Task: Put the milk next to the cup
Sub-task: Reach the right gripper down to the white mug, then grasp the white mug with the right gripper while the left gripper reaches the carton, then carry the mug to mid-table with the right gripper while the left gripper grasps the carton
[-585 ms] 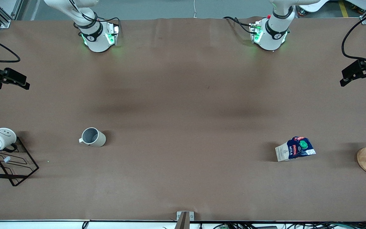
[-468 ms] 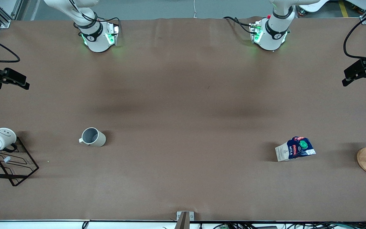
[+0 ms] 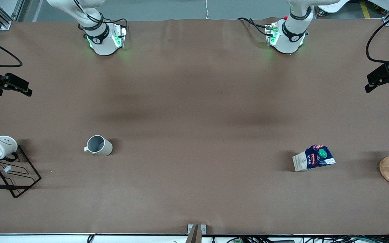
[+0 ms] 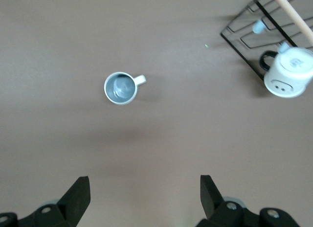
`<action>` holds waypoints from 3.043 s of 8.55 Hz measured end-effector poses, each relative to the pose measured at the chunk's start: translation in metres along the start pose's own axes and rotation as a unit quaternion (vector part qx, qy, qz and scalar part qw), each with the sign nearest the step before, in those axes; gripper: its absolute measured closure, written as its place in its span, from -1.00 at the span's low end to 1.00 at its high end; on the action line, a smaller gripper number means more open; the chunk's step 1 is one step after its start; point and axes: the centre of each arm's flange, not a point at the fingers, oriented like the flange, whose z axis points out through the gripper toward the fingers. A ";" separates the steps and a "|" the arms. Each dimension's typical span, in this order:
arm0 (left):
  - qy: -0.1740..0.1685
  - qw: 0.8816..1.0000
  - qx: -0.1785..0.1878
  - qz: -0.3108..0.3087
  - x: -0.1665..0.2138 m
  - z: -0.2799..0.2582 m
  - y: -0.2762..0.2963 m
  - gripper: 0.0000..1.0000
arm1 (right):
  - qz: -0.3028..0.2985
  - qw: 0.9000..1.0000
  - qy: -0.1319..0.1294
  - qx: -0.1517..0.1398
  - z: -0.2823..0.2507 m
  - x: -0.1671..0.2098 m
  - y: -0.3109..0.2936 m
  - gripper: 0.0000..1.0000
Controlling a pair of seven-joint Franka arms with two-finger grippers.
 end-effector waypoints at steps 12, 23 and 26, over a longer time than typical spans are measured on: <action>-0.053 0.999 -0.002 -0.008 0.027 0.066 -0.008 -1.00 | -0.046 0.998 0.049 0.014 0.348 0.048 -0.111 -0.97; -0.001 1.000 -0.009 -0.015 0.112 0.241 0.002 -1.00 | 0.048 0.997 0.042 0.034 0.286 0.052 -0.192 0.90; -0.001 1.000 -0.021 -0.013 0.121 0.284 0.017 -1.00 | 0.037 0.996 0.052 0.058 0.281 -0.015 -0.391 0.90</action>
